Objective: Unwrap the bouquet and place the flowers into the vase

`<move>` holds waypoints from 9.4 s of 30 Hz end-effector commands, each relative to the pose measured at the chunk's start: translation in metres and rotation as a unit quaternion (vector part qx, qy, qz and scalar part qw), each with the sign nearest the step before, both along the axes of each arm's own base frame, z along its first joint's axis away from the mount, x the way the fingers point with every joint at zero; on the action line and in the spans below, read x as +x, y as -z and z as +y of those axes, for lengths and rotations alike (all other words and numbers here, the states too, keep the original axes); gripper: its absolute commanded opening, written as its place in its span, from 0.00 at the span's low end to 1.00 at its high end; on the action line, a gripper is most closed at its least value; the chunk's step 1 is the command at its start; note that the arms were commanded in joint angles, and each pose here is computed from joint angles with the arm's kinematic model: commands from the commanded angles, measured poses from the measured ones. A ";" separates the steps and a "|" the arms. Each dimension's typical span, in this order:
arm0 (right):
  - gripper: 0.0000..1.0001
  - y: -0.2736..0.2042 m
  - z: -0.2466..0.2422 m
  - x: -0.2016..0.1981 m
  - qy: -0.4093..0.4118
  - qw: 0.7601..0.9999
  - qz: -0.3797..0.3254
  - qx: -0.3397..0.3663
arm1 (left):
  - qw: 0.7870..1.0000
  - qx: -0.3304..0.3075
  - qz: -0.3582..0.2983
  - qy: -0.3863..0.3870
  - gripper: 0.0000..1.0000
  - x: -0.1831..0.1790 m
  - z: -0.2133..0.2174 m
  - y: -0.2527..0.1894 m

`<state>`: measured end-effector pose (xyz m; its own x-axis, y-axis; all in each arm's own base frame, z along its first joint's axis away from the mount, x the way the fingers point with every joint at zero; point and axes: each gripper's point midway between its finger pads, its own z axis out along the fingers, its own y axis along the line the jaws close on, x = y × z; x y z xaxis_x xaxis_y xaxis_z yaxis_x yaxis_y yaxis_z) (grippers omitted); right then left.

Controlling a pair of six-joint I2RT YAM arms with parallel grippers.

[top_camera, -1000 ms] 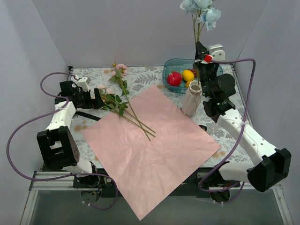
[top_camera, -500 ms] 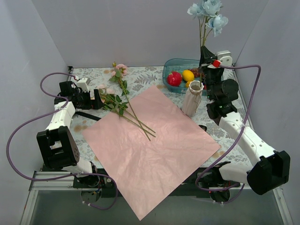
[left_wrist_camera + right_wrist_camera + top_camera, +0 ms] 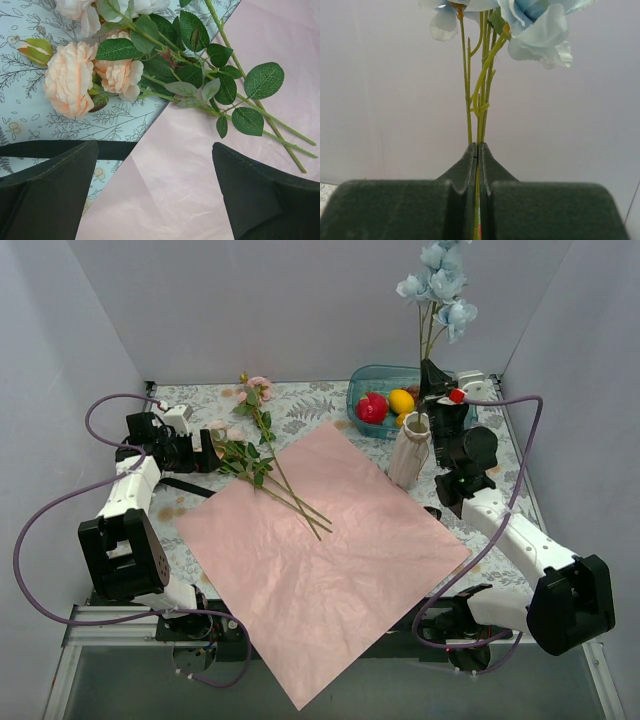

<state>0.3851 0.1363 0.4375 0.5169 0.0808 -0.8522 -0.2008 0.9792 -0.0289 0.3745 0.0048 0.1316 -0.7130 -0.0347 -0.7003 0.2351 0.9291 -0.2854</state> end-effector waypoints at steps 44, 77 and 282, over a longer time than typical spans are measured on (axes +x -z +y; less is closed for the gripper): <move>0.84 -0.027 0.036 -0.096 -0.038 0.998 0.043 -0.037 | 0.998 -0.031 -0.058 -0.014 0.98 0.034 0.004 -0.076; 0.57 0.287 0.315 -0.019 -0.318 0.777 0.431 -0.330 | 0.996 -0.078 -0.044 -0.029 0.98 0.036 0.033 -0.077; 0.01 -0.024 0.062 -0.009 -0.228 0.966 -0.112 -0.050 | 0.978 -0.193 0.030 0.070 0.98 0.091 -0.093 -0.081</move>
<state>0.3967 0.2042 0.4173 0.5262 0.2684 -0.8069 -0.6187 0.7718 -0.1467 0.4292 -0.0574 0.2032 -0.7523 -0.1362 -0.6446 0.3589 0.7358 -0.5743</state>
